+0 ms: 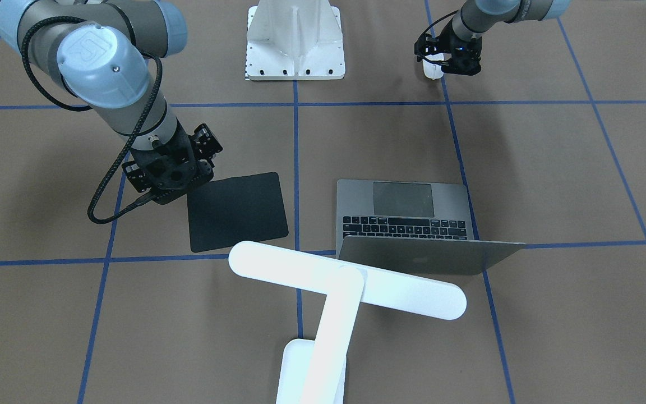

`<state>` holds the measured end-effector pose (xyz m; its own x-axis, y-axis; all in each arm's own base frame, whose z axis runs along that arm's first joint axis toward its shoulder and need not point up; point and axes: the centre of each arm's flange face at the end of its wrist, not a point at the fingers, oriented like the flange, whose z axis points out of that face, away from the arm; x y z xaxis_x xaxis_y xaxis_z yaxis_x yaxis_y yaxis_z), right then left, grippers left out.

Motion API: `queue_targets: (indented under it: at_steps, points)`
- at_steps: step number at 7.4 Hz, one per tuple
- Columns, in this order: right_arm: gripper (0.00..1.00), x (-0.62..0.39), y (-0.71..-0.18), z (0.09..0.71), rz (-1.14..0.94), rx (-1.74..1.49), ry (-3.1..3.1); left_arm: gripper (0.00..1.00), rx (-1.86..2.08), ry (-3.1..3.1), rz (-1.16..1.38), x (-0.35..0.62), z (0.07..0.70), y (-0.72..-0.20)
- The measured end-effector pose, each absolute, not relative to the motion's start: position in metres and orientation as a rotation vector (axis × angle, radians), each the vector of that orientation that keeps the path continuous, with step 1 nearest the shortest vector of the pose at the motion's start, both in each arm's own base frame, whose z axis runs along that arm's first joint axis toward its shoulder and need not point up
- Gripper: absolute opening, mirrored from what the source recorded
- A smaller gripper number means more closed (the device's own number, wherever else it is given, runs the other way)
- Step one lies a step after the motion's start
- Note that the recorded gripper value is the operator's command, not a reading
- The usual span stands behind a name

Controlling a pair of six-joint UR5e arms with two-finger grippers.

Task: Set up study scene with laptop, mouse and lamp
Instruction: 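Lower the left gripper over the white mouse and grasp it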

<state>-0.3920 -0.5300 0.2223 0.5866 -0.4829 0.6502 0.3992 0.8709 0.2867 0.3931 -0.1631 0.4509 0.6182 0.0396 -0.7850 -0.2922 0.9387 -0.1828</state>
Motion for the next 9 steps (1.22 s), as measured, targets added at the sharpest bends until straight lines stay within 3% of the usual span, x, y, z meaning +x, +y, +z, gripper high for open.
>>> queue_targets:
  at_steps: [9]
  points:
    - [1.0, -0.393, -0.529, 0.222, -0.519, 0.116, -0.791, 0.9, -0.364, 0.873, 0.224, 0.405, 0.458, -0.153]
